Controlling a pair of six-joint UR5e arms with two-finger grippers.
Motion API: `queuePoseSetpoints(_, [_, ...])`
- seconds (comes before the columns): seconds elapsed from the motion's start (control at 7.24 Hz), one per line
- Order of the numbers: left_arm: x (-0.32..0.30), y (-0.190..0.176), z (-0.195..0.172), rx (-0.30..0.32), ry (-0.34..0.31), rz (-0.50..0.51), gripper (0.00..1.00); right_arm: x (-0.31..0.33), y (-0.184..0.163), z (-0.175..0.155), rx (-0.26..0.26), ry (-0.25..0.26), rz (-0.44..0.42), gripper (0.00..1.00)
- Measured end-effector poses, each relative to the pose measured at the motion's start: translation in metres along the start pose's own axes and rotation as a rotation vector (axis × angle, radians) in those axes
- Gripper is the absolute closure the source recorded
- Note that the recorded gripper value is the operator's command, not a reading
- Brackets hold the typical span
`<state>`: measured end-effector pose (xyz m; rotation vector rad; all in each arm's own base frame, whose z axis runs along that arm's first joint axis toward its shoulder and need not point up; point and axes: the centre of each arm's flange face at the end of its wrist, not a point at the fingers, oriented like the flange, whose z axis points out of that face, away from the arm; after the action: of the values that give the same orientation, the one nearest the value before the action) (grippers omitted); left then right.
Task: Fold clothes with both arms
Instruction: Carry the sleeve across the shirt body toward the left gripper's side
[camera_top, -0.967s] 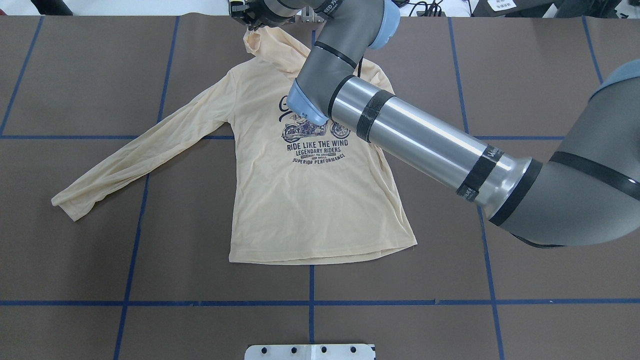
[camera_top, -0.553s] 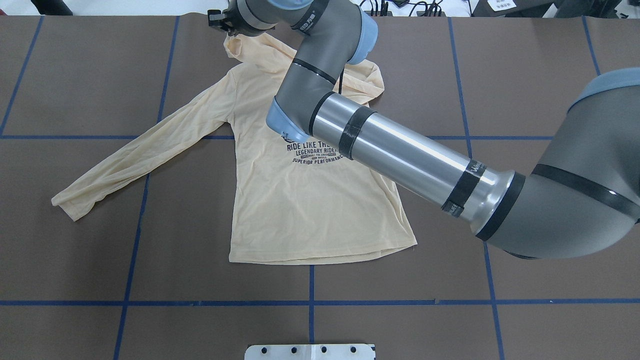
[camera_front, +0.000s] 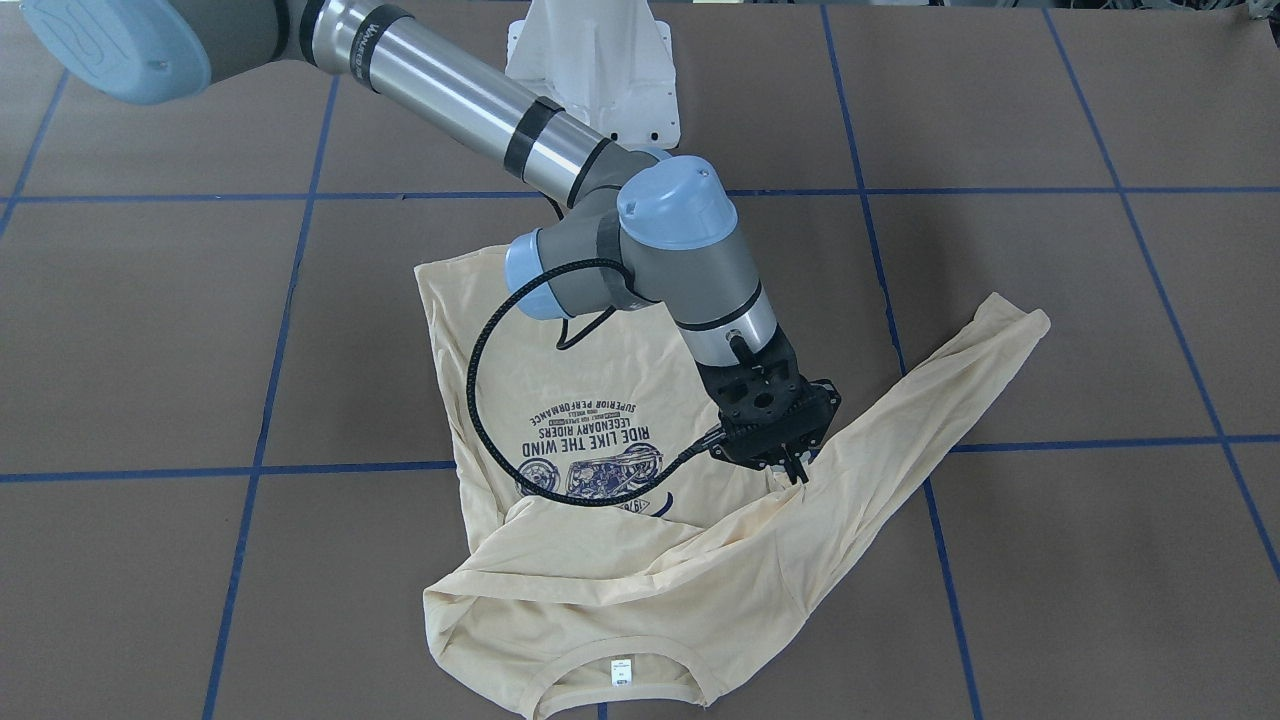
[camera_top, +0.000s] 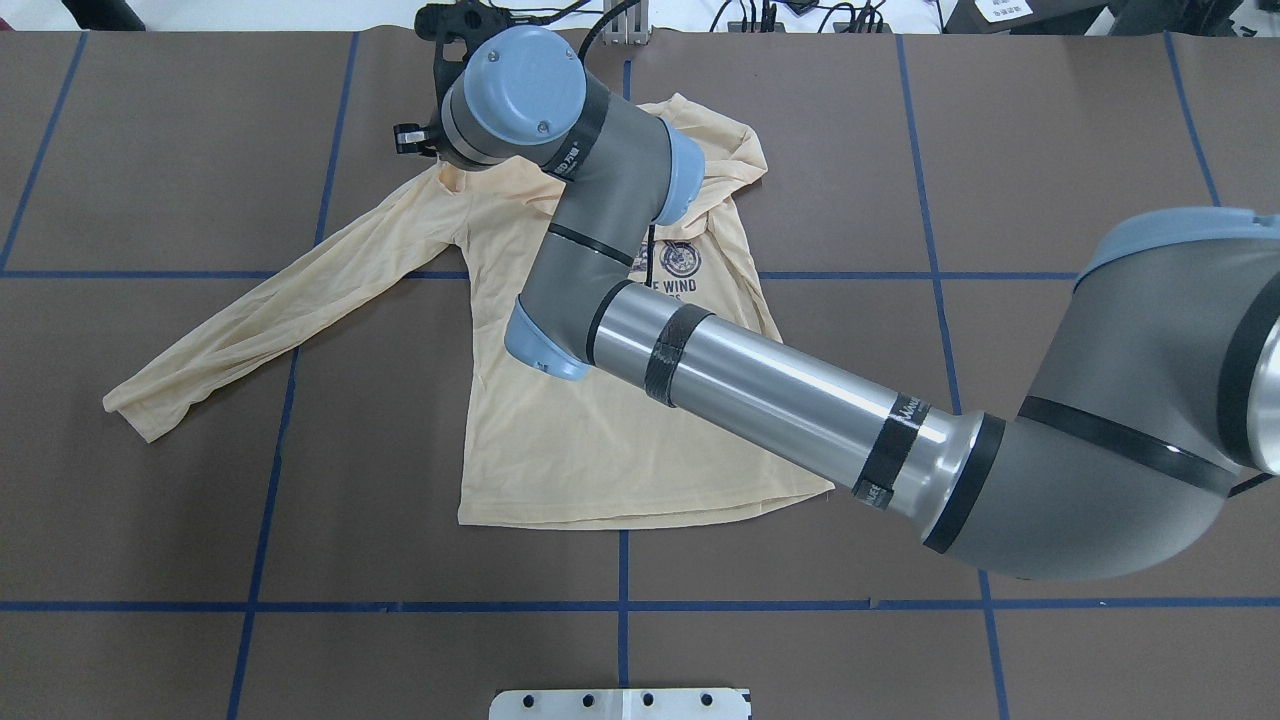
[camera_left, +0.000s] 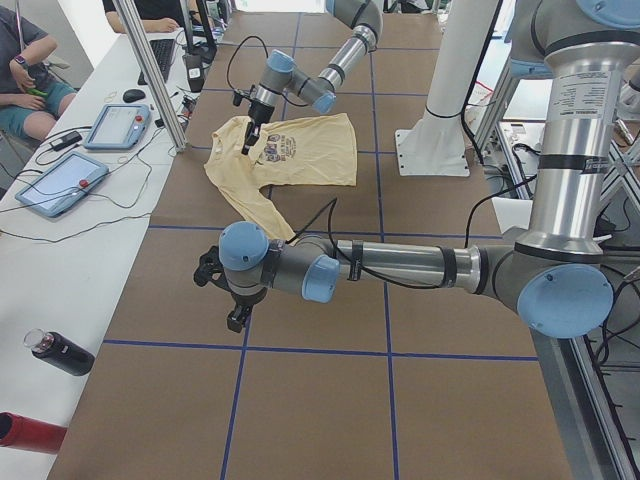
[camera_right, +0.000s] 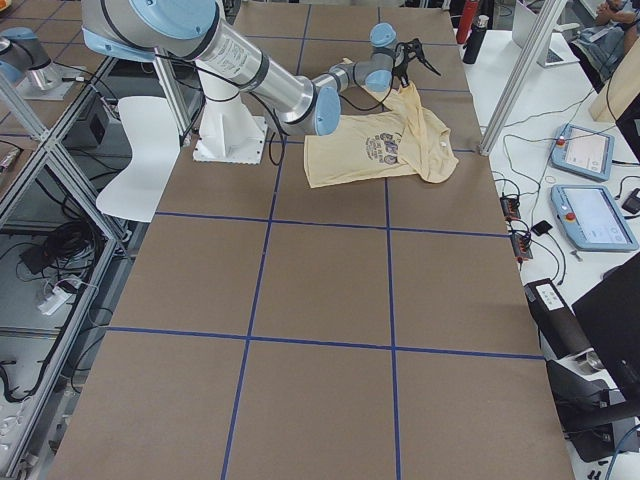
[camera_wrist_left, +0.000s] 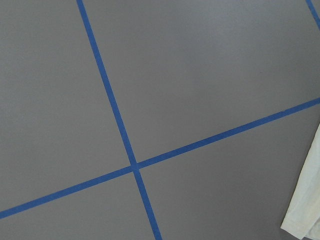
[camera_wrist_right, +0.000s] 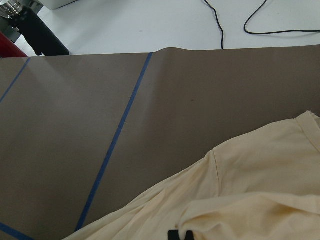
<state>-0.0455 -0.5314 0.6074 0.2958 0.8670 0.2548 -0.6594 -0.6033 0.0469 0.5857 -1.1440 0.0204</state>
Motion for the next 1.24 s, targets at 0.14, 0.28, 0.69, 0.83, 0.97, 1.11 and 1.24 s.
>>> queuePoseSetpoints(0.14, [-0.001, 0.000, 0.001, -0.002, 0.000, -0.002, 0.00, 0.000, 0.010, 0.007, 0.000, 0.014, -0.002, 0.83])
queuePoseSetpoints(0.28, [-0.002, 0.000, 0.001, -0.003, 0.000, -0.003, 0.00, -0.001, 0.018, 0.012, 0.002, 0.024, -0.005, 0.32])
queuePoseSetpoints(0.69, [-0.002, -0.001, 0.001, -0.002, 0.000, -0.002, 0.00, -0.012, 0.020, 0.011, 0.017, 0.024, 0.022, 0.02])
queuePoseSetpoints(0.83, [-0.002, -0.001, 0.001, -0.002, 0.000, -0.002, 0.00, -0.018, 0.017, 0.008, 0.022, 0.019, 0.057, 0.02])
queuePoseSetpoints(0.97, [-0.001, -0.001, 0.001, 0.000, 0.000, 0.000, 0.00, -0.021, 0.016, 0.007, 0.025, 0.016, 0.085, 0.02])
queuePoseSetpoints(1.11, [-0.001, -0.001, 0.001, 0.003, 0.000, 0.003, 0.00, -0.020, 0.018, 0.008, 0.022, 0.017, 0.100, 0.02])
queuePoseSetpoints(1.24, [-0.001, -0.001, 0.001, 0.005, -0.001, 0.004, 0.00, -0.015, 0.024, 0.012, 0.013, 0.022, 0.107, 0.02])
